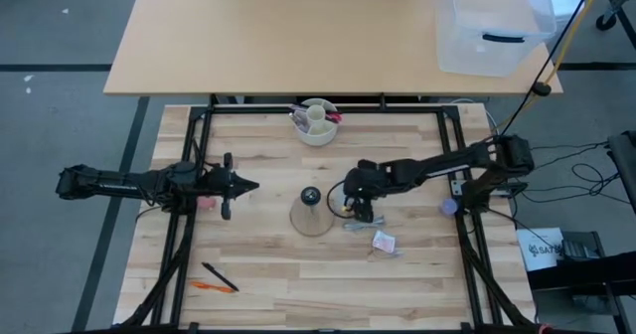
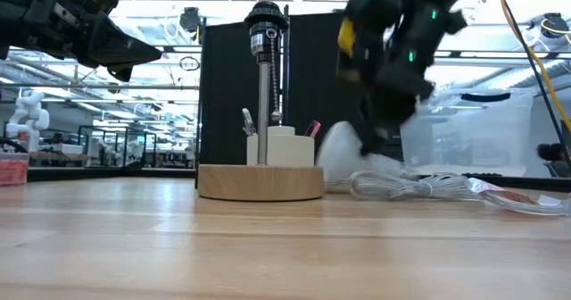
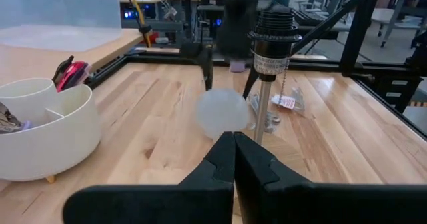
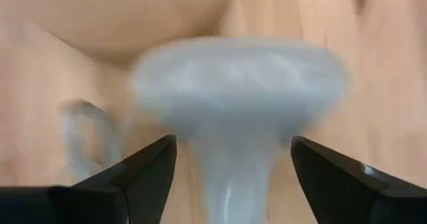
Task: Screw lightbulb
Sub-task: Remove the lightbulb from the wooden lamp, then return to Home Position
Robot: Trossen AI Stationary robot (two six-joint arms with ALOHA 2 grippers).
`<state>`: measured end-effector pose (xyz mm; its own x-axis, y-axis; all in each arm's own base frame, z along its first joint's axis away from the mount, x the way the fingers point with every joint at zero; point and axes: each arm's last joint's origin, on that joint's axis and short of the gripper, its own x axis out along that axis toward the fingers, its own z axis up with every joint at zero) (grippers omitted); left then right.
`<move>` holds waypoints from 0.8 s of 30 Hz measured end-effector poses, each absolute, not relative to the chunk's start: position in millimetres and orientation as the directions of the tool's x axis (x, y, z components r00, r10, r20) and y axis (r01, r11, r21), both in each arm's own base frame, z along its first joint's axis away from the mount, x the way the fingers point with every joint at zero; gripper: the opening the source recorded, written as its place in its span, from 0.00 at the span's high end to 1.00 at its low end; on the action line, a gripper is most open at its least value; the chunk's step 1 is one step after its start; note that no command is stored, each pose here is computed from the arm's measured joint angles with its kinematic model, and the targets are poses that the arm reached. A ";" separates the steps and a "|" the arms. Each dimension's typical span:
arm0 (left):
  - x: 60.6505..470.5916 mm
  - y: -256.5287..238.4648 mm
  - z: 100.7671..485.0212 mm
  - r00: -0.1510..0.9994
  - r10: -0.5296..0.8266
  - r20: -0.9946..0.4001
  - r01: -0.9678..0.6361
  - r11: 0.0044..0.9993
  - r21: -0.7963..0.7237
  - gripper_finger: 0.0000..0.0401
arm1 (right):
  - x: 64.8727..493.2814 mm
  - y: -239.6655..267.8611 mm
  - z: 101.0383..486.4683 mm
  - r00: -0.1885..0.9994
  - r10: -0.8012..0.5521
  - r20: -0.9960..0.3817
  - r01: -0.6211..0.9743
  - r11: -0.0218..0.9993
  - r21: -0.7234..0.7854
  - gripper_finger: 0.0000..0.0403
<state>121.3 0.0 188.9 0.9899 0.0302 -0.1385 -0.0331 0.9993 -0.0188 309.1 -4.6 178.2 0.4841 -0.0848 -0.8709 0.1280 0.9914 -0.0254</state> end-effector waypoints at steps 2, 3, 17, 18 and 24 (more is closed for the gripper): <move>121.3 0.0 188.9 0.990 0.030 -0.139 -0.033 0.999 -0.019 1.00 | 306.7 -2.7 196.2 0.547 -0.107 -0.830 0.100 0.993 -0.063 0.30; 121.3 0.0 188.9 0.990 0.030 -0.139 -0.033 0.999 -0.018 1.00 | 303.8 -2.1 205.5 0.575 -0.126 -0.809 0.094 0.992 -0.087 0.30; 121.3 0.0 189.0 0.990 0.030 -0.138 -0.032 0.999 -0.015 1.00 | 214.6 -3.0 307.0 0.795 -0.199 -0.574 0.110 0.977 -0.185 0.71; 121.3 0.0 189.0 0.990 0.030 -0.139 -0.032 0.999 -0.012 1.00 | 207.1 -3.0 307.6 0.810 -0.198 -0.551 0.108 0.975 -0.192 0.77; 121.3 1.7 189.0 0.988 0.072 -0.138 -0.074 0.997 -0.007 1.00 | 162.3 -5.8 283.9 0.920 -0.209 -0.331 0.148 0.969 -0.198 0.98</move>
